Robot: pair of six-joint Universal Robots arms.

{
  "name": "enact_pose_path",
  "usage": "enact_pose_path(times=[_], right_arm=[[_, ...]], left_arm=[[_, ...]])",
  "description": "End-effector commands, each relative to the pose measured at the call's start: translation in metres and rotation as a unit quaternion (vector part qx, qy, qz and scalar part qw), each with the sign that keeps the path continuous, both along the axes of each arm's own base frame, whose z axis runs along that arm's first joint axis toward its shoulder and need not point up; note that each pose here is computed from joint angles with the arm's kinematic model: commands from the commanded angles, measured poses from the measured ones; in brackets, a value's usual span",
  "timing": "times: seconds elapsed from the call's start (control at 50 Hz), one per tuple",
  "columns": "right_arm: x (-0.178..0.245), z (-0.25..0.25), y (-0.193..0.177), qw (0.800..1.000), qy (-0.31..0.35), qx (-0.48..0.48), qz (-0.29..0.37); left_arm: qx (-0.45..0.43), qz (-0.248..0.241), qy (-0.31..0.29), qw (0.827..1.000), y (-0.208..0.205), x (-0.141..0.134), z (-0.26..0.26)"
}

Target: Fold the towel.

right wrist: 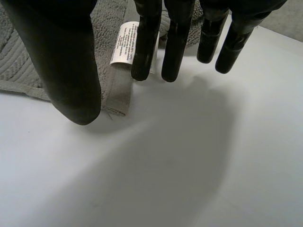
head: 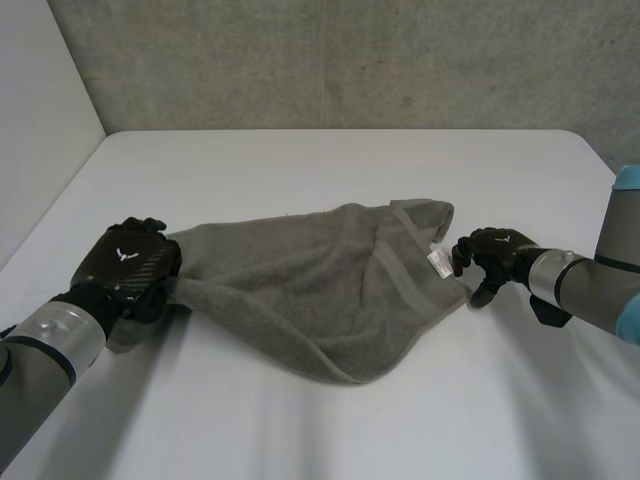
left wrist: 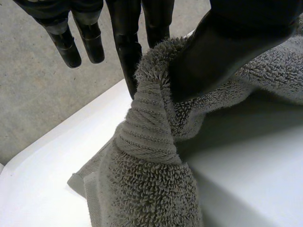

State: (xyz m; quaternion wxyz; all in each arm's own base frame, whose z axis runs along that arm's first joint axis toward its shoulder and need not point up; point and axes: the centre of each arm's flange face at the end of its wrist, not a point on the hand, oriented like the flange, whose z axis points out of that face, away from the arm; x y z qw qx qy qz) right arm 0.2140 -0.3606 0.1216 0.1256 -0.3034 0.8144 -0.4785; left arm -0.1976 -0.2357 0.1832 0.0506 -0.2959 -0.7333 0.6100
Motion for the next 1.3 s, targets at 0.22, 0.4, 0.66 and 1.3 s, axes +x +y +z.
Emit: enact_pose_path(times=[0.22,0.4,0.66,1.3], right_arm=[[0.012,-0.002,0.005,1.0,-0.01,0.001,0.006],[0.015,-0.004,0.008,1.0,-0.01,0.005,0.011],[0.015,-0.01,0.008,1.0,-0.009,0.01,0.012],[-0.004,0.074,0.033,0.996,-0.063,-0.058,0.009]], left_arm=[[0.001,-0.001,-0.001,1.0,0.001,0.0,-0.001],[0.001,-0.001,-0.001,1.0,0.001,0.0,-0.001],[0.001,-0.001,-0.001,1.0,0.001,0.0,-0.001],[0.0,-0.014,0.0,1.0,0.009,-0.006,0.0]])
